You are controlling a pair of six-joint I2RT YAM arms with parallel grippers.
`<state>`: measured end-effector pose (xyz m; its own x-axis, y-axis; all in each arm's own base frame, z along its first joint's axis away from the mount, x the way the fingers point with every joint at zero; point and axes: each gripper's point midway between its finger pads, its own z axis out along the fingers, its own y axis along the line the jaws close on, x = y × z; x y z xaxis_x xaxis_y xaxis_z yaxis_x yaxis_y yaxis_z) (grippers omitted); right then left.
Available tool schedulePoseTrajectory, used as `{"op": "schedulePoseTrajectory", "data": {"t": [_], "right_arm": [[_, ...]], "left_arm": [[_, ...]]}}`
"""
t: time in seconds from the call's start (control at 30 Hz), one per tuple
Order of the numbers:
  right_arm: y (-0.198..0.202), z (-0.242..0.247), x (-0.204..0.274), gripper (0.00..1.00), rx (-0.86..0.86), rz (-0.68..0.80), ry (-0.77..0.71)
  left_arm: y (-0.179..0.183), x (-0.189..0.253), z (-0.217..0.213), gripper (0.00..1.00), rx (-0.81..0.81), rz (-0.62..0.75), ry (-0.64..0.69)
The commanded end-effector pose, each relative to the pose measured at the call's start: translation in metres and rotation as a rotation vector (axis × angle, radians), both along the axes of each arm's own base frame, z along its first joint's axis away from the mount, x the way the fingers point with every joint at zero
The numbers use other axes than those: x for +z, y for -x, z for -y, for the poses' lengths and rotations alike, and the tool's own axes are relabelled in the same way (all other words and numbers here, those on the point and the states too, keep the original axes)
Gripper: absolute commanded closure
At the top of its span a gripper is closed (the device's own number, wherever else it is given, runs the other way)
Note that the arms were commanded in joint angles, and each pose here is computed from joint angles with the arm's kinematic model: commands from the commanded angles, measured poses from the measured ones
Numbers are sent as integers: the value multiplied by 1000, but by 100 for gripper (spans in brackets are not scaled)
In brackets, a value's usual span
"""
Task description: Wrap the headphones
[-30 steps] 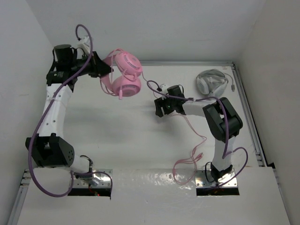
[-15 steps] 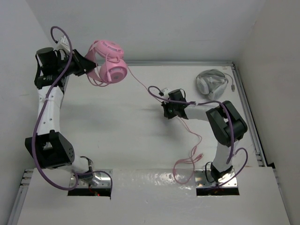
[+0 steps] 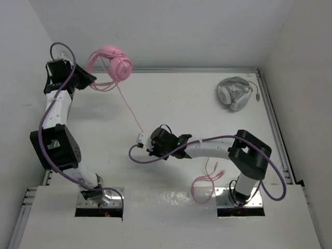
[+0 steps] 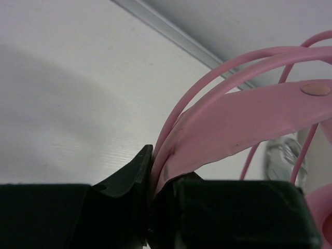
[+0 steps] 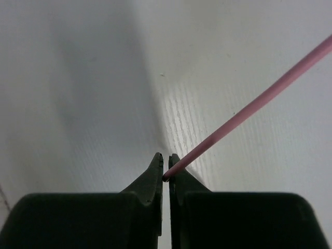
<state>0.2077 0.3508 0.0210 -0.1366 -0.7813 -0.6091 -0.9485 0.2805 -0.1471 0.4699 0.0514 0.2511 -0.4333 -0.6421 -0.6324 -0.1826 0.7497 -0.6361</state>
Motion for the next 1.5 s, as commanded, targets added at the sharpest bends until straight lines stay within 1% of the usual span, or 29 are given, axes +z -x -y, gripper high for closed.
{"op": "schedulePoseTrajectory", "data": {"t": [0.0,0.1,0.2,0.27,0.3,0.33,0.37,0.43,0.47,0.5,0.57,0.63,0.67,0.7,0.73,0.77,0.8,0.9,0.93,0.97,1.0,1.03,1.2,1.27,1.33,1.43,1.47], "right_arm": [[0,2,40,100,47,85,22],[-2,9,58,100,29,126,15],[2,12,74,100,32,148,5],[9,7,86,100,57,165,-12],[11,3,94,100,66,179,-30],[12,1,108,100,72,196,-64],[15,-4,127,100,89,208,-128],[16,-8,150,100,97,241,-200],[14,-11,164,100,99,270,-247],[13,-9,185,100,90,306,-295],[6,-8,217,100,69,378,-354],[-2,0,252,100,24,446,-398],[-9,7,265,100,-11,476,-405],[-15,12,274,100,-34,496,-411],[-21,17,288,100,-63,524,-421],[-33,26,294,100,-110,544,-416],[-49,40,304,100,-183,575,-411],[-74,61,316,100,-293,615,-410],[-91,76,324,100,-360,631,-424],[-100,83,327,100,-394,638,-426],[-108,84,335,100,-415,635,-448],[-122,96,339,100,-453,641,-448],[-155,94,358,100,-473,628,-472],[-174,96,363,100,-500,623,-477],[-190,107,368,100,-555,613,-495],[-218,124,350,100,-650,545,-521],[-229,139,344,100,-689,528,-523]], "left_arm": [[-24,29,-39,100,172,121,-74],[-29,25,-64,100,257,120,-190],[-30,27,-76,100,292,136,-260],[-29,28,-77,100,284,162,-331],[-30,30,-67,100,247,172,-412],[-29,26,-59,100,225,167,-458],[-29,29,-41,100,183,169,-573],[-25,18,-20,100,145,155,-697],[-22,19,1,100,100,158,-804],[-21,13,4,100,93,160,-837],[-18,7,33,100,23,163,-897],[-17,-2,51,100,-40,154,-918],[-12,-13,57,100,-101,126,-940],[-10,-17,65,100,-143,126,-946],[-7,-20,82,100,-219,145,-963],[-1,-31,90,100,-270,127,-974],[7,-37,109,100,-352,144,-1000],[24,-44,133,100,-456,160,-1033],[32,-41,147,100,-506,190,-1046],[39,-47,152,100,-544,181,-1051],[45,-44,159,100,-572,198,-1050],[53,-49,169,100,-618,191,-1052],[73,-57,196,100,-739,190,-1029],[83,-60,207,100,-797,193,-1016],[94,-62,220,100,-866,205,-977],[105,-57,229,100,-920,209,-924],[110,-52,234,100,-943,211,-881]]}}
